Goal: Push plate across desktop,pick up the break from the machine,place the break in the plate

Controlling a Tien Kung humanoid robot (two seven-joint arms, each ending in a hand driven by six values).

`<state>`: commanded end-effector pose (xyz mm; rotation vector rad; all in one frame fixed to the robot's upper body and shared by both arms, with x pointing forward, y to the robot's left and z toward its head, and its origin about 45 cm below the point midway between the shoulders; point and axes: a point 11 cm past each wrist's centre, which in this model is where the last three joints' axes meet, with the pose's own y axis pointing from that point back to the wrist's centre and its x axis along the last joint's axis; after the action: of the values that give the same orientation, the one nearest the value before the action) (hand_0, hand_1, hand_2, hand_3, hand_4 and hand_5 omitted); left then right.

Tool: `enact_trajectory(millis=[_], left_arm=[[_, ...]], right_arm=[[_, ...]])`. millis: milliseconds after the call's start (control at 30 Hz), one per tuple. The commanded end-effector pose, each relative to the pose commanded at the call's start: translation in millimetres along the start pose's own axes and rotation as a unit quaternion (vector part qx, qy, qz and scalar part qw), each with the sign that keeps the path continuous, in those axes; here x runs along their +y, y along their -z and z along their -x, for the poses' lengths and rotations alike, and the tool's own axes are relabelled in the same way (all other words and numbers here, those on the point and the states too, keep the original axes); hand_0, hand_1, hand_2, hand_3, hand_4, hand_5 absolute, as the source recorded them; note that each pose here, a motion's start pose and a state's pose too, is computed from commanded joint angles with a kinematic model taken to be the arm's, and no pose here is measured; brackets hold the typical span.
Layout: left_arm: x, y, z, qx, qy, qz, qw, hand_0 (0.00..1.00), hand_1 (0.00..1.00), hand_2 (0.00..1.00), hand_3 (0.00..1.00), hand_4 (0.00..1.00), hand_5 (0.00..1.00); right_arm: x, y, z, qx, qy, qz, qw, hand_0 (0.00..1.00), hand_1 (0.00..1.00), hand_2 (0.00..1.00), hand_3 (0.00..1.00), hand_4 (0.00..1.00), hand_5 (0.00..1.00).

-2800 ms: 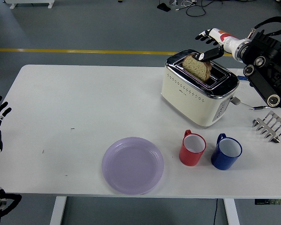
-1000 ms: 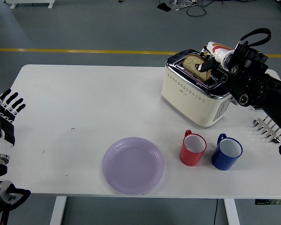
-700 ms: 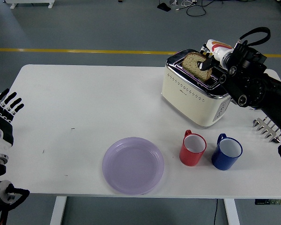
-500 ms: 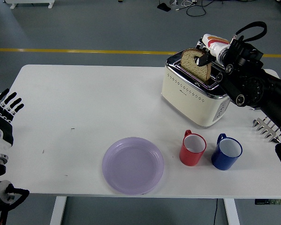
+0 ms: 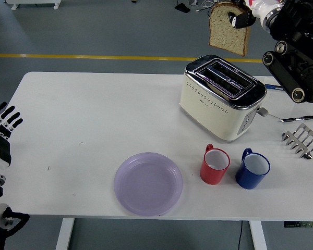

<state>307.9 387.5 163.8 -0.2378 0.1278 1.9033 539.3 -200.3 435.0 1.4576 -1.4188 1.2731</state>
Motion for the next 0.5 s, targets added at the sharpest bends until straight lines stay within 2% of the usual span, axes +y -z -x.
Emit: enact_trajectory(millis=[67, 133, 167, 233, 333, 433, 500], left_arm=[[0.8, 0.9, 0.0, -0.001, 0.001, -0.001, 1.0, 0.69, 0.713, 0.769, 0.774, 0.475, 0.998], [2.3, 2.3, -1.2, -0.002, -0.001, -0.003, 1.0, 0.69, 0.713, 0.769, 0.774, 0.475, 0.998], [2.5, 2.5, -1.4, -0.002, -0.001, -0.004, 1.0, 0.69, 0.713, 0.769, 0.774, 0.475, 0.998], [4.5, 4.5, -2.9, -0.003, -0.002, -0.007, 1.0, 0.69, 0.712, 0.77, 0.775, 0.472, 0.998], [5.7, 5.3, -4.6, -0.003, -0.004, -0.008, 1.0, 0.69, 0.712, 0.77, 0.775, 0.472, 0.998], [6.6, 5.5, -5.7, -0.004, -0.005, -0.008, 1.0, 0.689, 0.712, 0.77, 0.775, 0.472, 0.998], [7.2, 5.9, -6.6, -0.005, -0.006, -0.009, 1.0, 0.689, 0.712, 0.77, 0.775, 0.472, 0.998]], right_arm=[[5.7, 7, -8.7, -0.034, -0.002, -0.013, 0.999, 0.247, 0.295, 0.376, 0.4, 0.386, 0.029], [12.9, 7, -9.3, -0.072, 0.014, -0.016, 0.997, 0.247, 0.295, 0.376, 0.4, 0.386, 0.029], [16.2, 16, -11.2, -0.094, 0.019, -0.029, 0.995, 0.247, 0.295, 0.376, 0.4, 0.386, 0.029], [27.0, 19, -1.4, -0.122, 0.056, -0.038, 0.99, 0.249, 0.294, 0.374, 0.397, 0.392, 0.02], [45.2, 36, 16.3, -0.155, 0.115, -0.07, 0.979, 0.249, 0.294, 0.374, 0.397, 0.392, 0.02], [67.4, 52, 43.5, -0.187, 0.185, -0.099, 0.96, 0.249, 0.294, 0.373, 0.398, 0.389, 0.028], [84.2, 59, 69.6, -0.208, 0.235, -0.111, 0.943, 0.249, 0.294, 0.373, 0.398, 0.389, 0.028]])
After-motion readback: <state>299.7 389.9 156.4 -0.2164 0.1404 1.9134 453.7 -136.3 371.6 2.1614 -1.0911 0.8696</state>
